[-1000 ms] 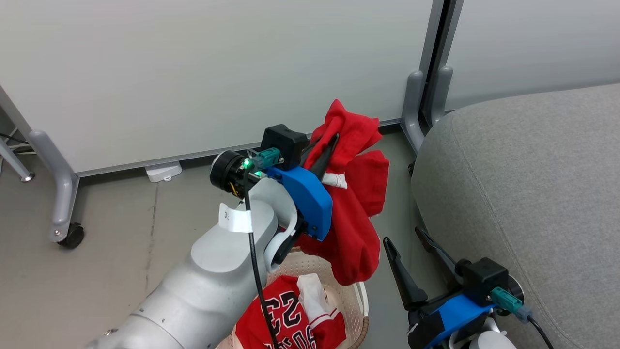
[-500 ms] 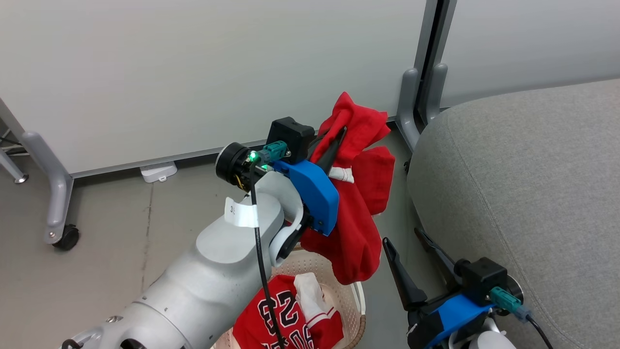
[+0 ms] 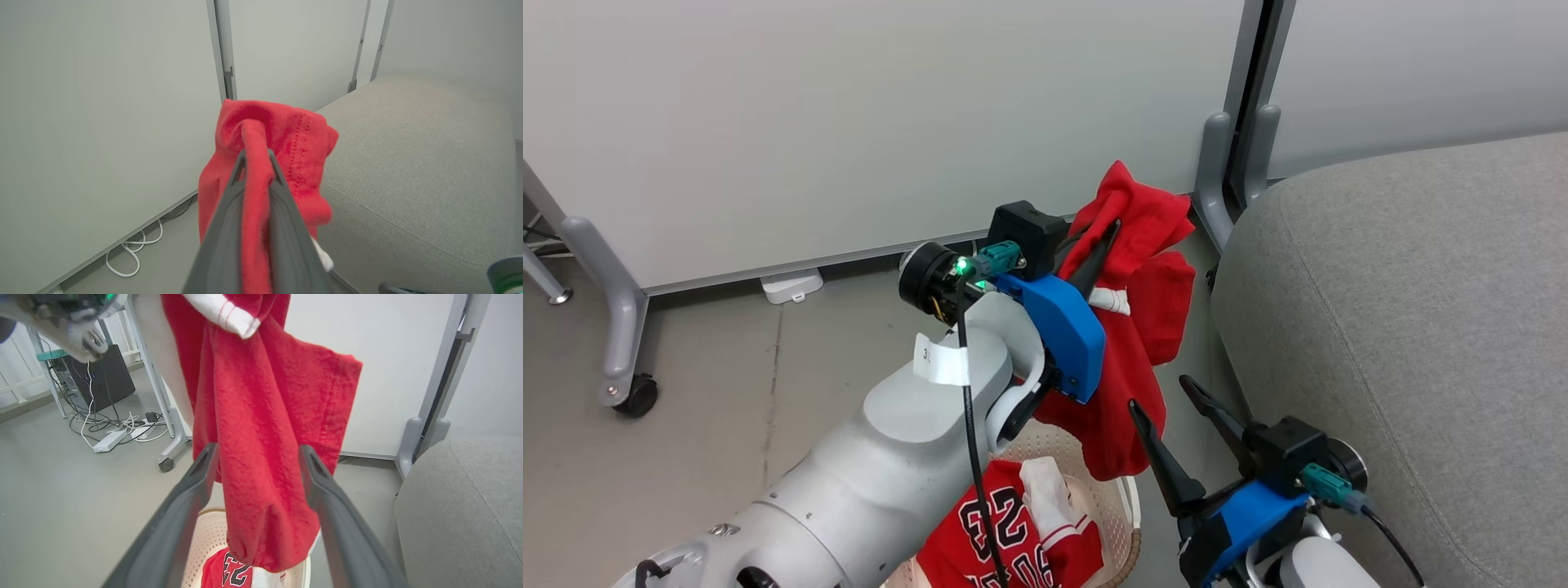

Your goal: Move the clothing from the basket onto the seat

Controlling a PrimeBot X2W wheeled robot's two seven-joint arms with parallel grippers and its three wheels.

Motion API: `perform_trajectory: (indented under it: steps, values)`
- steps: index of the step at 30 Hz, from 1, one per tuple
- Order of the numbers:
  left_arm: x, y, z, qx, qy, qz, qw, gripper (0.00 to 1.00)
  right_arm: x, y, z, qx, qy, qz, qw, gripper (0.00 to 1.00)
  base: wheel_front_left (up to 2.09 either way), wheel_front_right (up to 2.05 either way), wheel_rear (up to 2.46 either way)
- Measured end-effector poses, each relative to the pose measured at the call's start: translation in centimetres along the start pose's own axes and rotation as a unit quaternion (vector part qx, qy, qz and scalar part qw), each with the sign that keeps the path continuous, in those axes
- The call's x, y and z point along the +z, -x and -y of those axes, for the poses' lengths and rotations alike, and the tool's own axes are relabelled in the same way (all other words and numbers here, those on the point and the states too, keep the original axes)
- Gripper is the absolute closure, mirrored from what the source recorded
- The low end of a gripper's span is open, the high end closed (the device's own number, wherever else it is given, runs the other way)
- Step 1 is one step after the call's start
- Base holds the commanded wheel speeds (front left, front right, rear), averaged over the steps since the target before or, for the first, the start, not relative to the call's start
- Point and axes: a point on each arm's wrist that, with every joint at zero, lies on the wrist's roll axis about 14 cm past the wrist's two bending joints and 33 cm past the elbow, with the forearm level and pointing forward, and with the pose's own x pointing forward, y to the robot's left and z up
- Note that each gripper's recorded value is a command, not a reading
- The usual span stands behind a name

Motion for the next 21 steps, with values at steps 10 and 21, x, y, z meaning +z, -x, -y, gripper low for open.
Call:
perform_trajectory:
  steps: [10,21]
  values:
    - [-0.3,0.0,0.2,-0.004,0.003,-0.005,1.000,1.00,-0.4,-1.9,-1.2,0.031,0.012,-0.016,0.999,0.00,0.00,0.00,0.00]
    - [-0.5,0.2,0.2,-0.005,0.004,-0.009,1.000,1.00,-1.4,-3.3,-1.2,0.044,0.025,-0.038,0.998,0.00,0.00,0.00,0.00]
